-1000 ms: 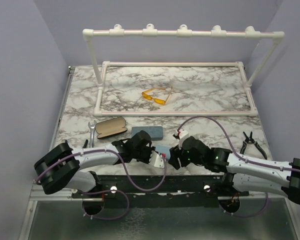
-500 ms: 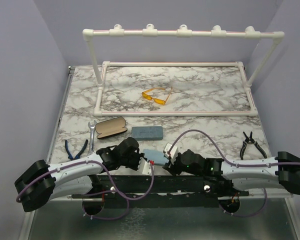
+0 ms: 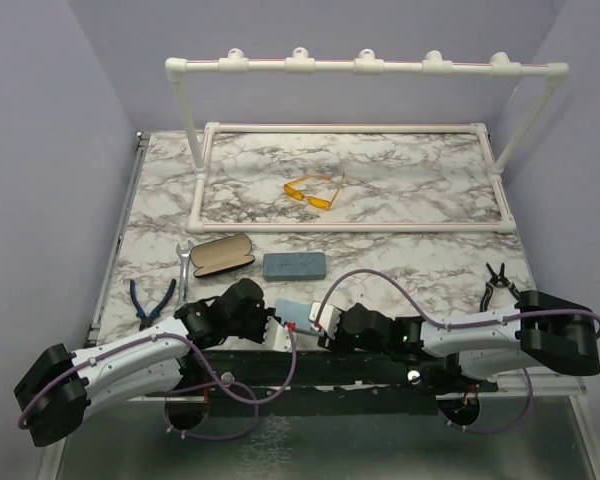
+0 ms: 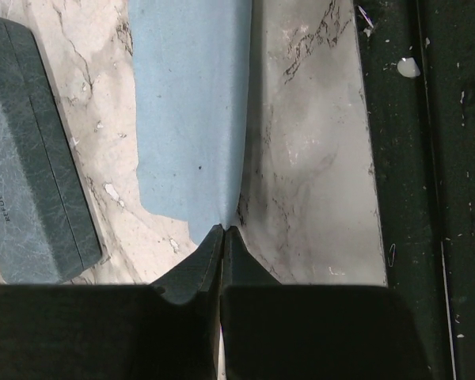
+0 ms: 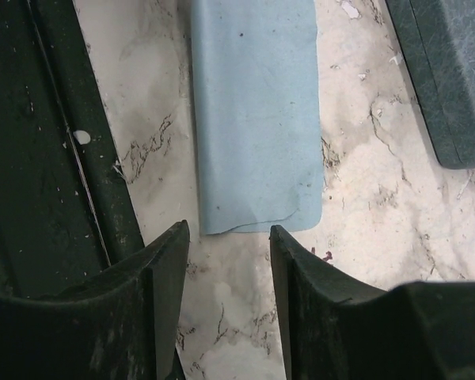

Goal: Organize the sunglasses
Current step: Pick up the glasses cleaning cloth from the center of the board, then place the glasses cleaning cloth in the sunglasses case.

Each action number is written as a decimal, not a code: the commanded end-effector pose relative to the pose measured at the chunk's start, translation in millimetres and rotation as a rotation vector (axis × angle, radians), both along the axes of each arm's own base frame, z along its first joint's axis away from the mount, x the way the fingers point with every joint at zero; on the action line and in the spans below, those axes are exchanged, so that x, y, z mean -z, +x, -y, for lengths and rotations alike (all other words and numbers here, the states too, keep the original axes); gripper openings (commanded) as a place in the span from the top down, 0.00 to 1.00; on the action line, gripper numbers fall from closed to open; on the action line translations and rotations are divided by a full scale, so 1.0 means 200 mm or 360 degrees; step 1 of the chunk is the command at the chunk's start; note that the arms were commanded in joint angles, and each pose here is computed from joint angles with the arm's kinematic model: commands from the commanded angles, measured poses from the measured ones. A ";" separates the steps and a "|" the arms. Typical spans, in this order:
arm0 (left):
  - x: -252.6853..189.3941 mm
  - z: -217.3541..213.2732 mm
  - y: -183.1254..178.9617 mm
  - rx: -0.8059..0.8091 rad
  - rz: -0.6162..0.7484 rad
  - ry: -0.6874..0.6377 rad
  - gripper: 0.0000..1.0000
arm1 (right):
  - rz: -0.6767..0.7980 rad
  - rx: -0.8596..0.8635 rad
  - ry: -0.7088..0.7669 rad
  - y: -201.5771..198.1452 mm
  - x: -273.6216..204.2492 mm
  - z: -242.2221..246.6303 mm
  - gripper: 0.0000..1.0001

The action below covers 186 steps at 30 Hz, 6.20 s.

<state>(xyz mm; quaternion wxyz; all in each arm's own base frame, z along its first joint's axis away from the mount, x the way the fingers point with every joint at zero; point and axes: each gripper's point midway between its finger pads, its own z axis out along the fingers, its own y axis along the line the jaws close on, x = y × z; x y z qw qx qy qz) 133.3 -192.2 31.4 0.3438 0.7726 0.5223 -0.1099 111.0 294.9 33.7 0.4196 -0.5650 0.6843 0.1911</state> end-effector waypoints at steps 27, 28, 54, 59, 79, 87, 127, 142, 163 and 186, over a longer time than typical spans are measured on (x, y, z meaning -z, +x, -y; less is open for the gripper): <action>0.03 -0.01 -0.02 -0.0017 -0.0053 -0.0012 1.00 | -0.0294 0.0181 0.0026 -0.05 0.10 -0.05 0.64; 0.03 0.00 -0.02 -0.0021 -0.0054 -0.0013 1.00 | -0.0301 0.0194 0.0043 -0.05 0.10 -0.04 0.64; -0.04 0.03 0.04 -0.0178 -0.0102 -0.0061 1.00 | -0.0282 0.0225 0.0017 0.02 0.08 -0.05 1.00; -0.12 0.00 0.14 -0.0475 -0.0071 -0.0091 1.00 | -0.0219 0.0200 0.0078 0.08 -0.06 -0.10 1.00; -0.57 -0.46 0.47 -0.1375 0.0328 -0.0224 1.00 | 0.0134 -0.0027 0.0492 0.58 -0.62 -0.53 1.00; -0.64 -0.66 0.58 -0.1588 0.0554 -0.0154 1.00 | 0.0198 -0.0129 0.0607 0.80 -0.69 -0.75 0.99; -0.30 -0.88 0.78 -0.1525 0.0478 0.0031 1.00 | 0.0152 -0.0369 0.0423 0.96 -0.30 -0.99 1.00; -0.30 -0.93 0.80 -0.1521 0.0570 0.0116 1.00 | 0.0136 -0.0381 0.0319 0.95 -0.23 -0.97 1.00; -0.04 -0.90 0.61 -0.1364 0.0283 0.0258 1.00 | -0.0228 -0.0379 0.0180 0.80 -0.06 -0.93 0.99; -0.09 -0.96 0.69 -0.1242 0.0493 0.0405 1.00 | -0.0280 -0.0372 0.0127 0.79 -0.01 -0.99 0.99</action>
